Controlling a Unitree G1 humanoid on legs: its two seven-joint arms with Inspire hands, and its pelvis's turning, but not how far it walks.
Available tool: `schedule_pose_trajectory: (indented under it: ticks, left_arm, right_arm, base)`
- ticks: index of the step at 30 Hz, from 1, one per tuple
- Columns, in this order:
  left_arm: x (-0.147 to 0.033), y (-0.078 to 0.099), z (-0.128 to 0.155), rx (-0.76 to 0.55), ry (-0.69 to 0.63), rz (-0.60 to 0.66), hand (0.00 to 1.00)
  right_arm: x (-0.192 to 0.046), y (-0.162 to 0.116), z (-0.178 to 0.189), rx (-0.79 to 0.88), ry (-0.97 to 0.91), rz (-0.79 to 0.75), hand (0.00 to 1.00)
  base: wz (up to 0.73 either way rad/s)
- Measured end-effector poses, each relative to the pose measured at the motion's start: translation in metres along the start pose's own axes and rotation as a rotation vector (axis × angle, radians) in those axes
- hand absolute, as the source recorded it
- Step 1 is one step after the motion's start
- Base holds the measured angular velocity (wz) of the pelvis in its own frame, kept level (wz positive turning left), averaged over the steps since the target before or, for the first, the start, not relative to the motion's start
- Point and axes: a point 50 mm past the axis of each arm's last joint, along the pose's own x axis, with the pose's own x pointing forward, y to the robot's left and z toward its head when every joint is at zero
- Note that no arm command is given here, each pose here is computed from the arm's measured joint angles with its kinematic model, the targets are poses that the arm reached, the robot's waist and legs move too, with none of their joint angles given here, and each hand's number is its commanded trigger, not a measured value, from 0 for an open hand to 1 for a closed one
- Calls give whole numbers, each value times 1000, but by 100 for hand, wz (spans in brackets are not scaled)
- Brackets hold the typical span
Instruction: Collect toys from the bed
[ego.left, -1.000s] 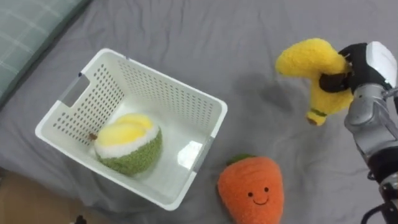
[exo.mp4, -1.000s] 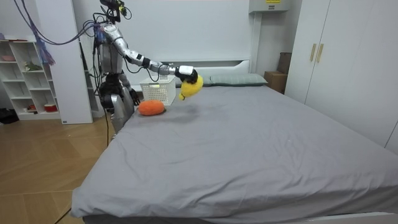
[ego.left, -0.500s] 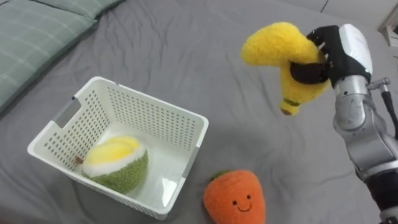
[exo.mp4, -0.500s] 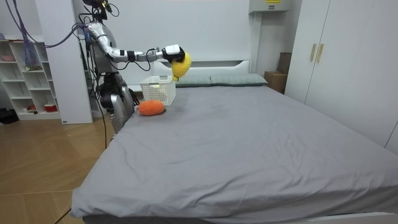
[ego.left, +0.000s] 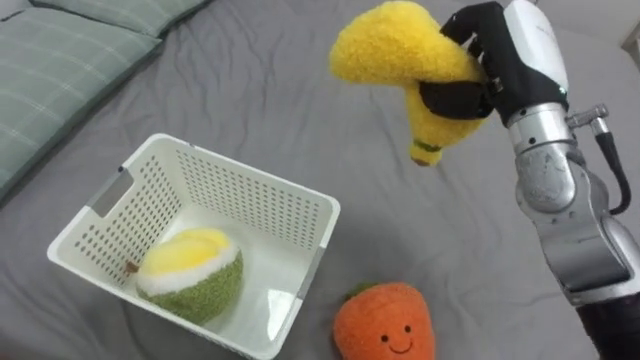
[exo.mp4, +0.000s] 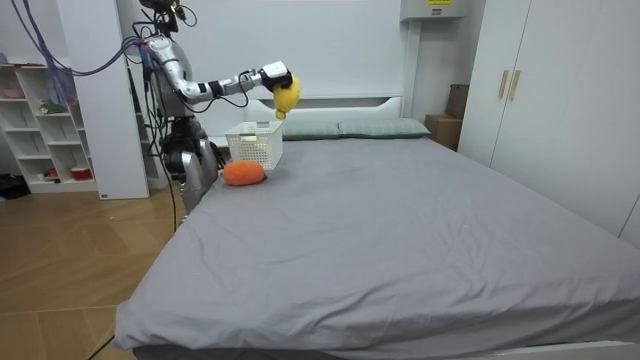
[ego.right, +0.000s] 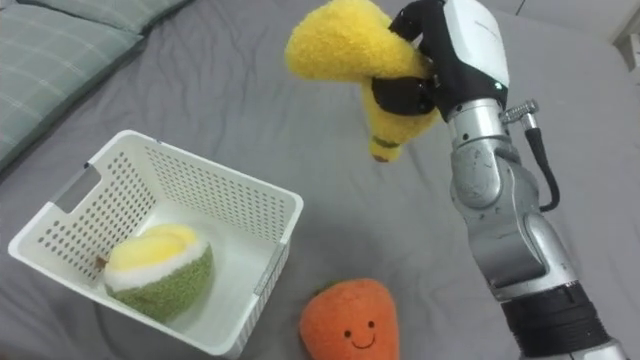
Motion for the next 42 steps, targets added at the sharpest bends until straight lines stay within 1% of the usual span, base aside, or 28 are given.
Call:
schedule_pose_trajectory:
  ticks: [2, 5, 7, 11, 14, 20, 22, 28, 29, 30, 33, 42]
  left_arm:
    - [0, -2, -1, 10, 9, -6, 0]
    - [0, -5, 1, 36, 0, -11, 0]
    - [1, -4, 2, 36, -2, -10, 0]
    - [1, -6, 2, 35, 2, -24, 0]
    - [1, -7, 6, 34, -8, -30, 0]
    - [3, -9, 20, 49, -42, -31, 0]
    - [3, -9, 20, 67, -44, -29, 0]
    - [4, -9, 18, 71, -24, -30, 0]
    - [4, -9, 18, 72, -24, -30, 0]
    - [4, -9, 18, 73, -24, -30, 0]
    - [4, -9, 18, 84, -25, -29, 0]
    - [4, -9, 18, 89, -24, -25, 0]
  right_arm:
    - [-1, 7, 15, -18, -50, 35, 100]
    - [-2, 15, 25, -33, -88, 95, 100]
    - [-4, 25, 33, -13, -112, 157, 100]
    - [-5, 38, 44, 38, -123, 233, 100]
    - [-9, 50, 51, 51, -139, 294, 100]
    - [-13, 65, 63, 83, -167, 367, 100]
    - [-15, 71, 70, 107, -180, 402, 100]
    - [-20, 92, 74, 128, -172, 486, 100]
    - [-20, 96, 73, 127, -166, 505, 98]
    - [-21, 97, 73, 128, -162, 513, 98]
    - [-22, 102, 76, 139, -166, 536, 0]
    - [-24, 105, 79, 161, -173, 555, 0]
  base:
    - [-17]
    - [-9]
    - [0]
    - [4]
    - [0]
    - [0]
    - [0]
    - [1]
    - [6]
    - [9]
    - [6]
    - [0]
